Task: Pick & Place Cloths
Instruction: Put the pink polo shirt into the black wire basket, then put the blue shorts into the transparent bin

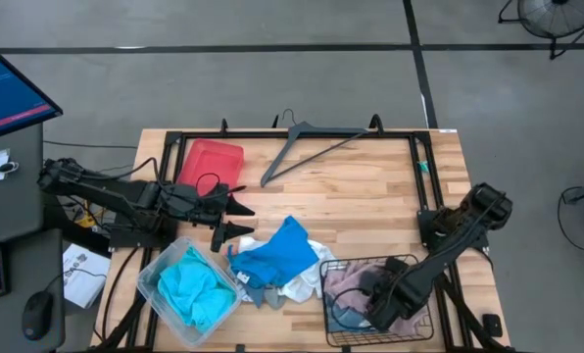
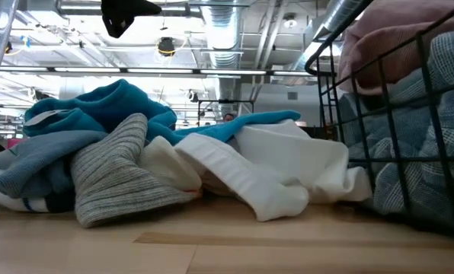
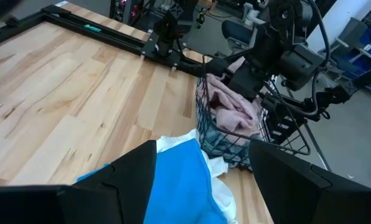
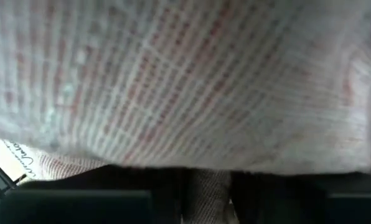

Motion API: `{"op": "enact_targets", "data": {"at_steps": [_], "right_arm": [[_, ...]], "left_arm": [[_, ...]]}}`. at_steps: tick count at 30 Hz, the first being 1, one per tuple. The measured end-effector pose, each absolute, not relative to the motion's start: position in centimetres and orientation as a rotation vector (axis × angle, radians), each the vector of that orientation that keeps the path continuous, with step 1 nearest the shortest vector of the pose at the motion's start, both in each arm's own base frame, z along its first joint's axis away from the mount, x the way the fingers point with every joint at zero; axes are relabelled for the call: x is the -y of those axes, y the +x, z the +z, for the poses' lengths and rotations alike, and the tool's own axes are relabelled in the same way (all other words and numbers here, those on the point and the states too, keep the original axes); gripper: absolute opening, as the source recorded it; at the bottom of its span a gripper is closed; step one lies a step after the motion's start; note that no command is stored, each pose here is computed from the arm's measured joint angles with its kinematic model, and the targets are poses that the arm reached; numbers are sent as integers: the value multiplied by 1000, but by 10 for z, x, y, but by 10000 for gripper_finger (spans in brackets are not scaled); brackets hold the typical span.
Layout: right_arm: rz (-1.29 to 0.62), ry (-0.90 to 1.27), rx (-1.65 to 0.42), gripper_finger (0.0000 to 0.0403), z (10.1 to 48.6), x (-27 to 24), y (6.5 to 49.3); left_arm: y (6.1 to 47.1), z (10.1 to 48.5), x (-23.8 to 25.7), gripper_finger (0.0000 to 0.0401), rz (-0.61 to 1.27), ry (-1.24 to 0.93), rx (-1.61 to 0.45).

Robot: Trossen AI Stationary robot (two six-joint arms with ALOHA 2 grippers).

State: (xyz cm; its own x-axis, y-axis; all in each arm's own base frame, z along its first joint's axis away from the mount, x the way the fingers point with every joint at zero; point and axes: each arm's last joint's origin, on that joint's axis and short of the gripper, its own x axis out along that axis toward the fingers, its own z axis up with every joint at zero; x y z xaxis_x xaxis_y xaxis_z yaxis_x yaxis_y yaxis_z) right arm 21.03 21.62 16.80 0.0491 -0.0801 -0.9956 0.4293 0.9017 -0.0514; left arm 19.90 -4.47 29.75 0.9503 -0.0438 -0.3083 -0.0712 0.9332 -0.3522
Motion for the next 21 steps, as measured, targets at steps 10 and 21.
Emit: {"op": "enact_targets", "data": {"at_steps": [10, 21], "right_arm": [[-338, 462, -1407, 324, 206, -210, 199], [-140, 668, -1254, 383, 276, -183, 178]], "left_arm": [[200, 300, 48, 267, -84, -289, -301], [230, 277, 57, 285, -121, -225, -370]]}}
